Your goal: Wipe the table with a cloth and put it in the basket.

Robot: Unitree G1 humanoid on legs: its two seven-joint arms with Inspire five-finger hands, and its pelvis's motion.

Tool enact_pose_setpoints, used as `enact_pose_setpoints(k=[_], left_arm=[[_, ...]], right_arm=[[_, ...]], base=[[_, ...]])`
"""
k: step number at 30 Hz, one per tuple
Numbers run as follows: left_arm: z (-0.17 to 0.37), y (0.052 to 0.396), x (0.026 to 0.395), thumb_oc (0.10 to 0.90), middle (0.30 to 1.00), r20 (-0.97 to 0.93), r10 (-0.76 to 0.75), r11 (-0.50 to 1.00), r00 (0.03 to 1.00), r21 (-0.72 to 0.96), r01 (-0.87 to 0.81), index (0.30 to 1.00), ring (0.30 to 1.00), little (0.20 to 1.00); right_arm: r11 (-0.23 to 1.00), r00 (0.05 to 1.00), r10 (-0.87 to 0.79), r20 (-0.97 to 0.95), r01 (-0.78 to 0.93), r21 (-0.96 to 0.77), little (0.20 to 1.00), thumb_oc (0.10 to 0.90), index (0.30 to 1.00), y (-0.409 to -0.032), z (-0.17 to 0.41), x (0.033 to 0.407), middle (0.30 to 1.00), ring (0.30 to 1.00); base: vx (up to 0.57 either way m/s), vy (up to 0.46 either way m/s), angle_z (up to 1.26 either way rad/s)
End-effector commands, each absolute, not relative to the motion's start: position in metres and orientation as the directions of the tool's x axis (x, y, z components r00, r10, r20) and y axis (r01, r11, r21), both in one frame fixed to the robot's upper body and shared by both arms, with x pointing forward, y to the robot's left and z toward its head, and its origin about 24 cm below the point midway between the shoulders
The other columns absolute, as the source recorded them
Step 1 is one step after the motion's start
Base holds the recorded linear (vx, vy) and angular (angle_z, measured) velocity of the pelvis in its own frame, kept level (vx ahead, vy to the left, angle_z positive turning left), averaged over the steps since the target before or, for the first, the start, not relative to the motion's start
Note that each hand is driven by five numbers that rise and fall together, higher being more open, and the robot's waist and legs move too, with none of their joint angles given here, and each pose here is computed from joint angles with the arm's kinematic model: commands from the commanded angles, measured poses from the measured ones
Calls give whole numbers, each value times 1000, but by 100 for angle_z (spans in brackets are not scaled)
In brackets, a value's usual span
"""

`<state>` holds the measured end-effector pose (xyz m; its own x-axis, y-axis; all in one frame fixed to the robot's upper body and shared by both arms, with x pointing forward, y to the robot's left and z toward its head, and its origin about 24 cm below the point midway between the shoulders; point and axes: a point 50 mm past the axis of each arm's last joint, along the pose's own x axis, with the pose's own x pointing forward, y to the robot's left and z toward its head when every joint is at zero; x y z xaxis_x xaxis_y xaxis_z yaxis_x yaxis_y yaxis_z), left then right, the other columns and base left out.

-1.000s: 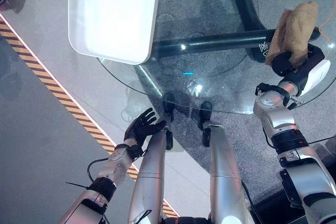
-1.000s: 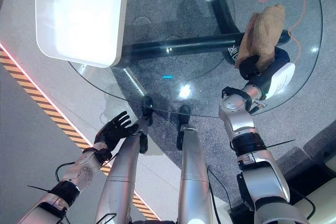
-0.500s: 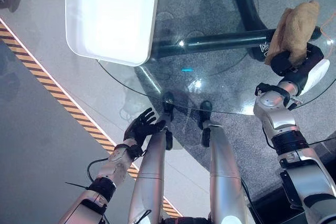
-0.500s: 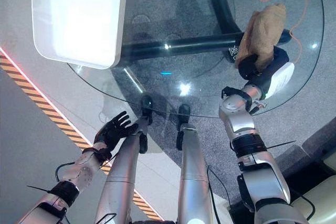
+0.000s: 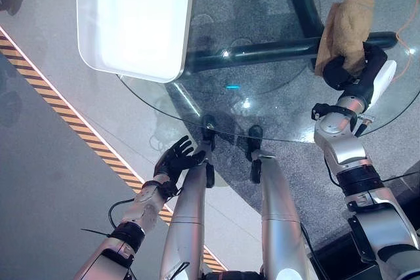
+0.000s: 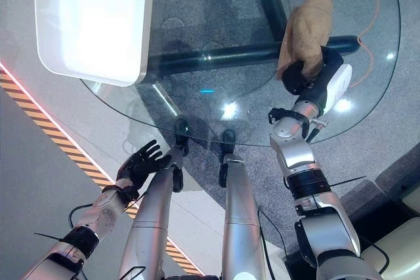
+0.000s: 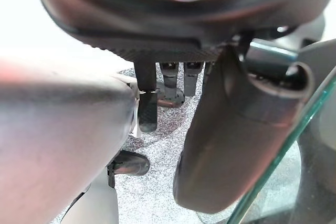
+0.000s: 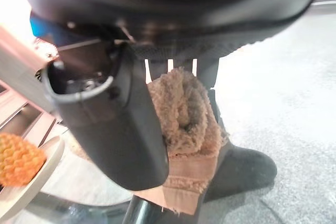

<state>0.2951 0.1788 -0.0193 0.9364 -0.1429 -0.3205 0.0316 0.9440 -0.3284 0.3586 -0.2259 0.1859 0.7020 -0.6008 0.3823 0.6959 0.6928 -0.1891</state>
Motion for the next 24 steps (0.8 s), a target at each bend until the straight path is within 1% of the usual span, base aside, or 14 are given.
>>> enact_pose_setpoints(k=[1,6,12,15,16,24], left_arm=[[-71,101,237,800,900,-472,-388,872,792,-466,150,900,900,900],[-70,100,238,800,900,-468,-391,870,793,-468,153,900,900,900],[-69,99,239,800,900,-465,-395,869,792,-470,158,900,900,900],[-68,97,239,800,900,-462,-398,868,792,-468,163,900,900,900],[-68,97,239,800,900,-463,-398,869,792,-468,163,900,900,900],[-65,95,242,800,900,-461,-401,869,792,-466,168,900,900,900]], right_arm=[[879,826,-215,521,396,-266,200,100,300,-152,204,351,300,300],[891,855,-114,506,313,-329,200,100,300,-135,194,347,300,300],[908,877,-49,477,238,-344,200,100,300,-124,184,345,300,300],[920,888,32,459,153,-361,200,100,300,-112,177,341,300,300],[919,889,63,453,125,-373,200,100,300,-108,174,339,300,300],[930,888,159,431,13,-368,200,100,300,-92,165,332,300,300]], base=[[0,0,0],[0,0,0],[0,0,0],[0,0,0],[0,0,0],[0,0,0]])
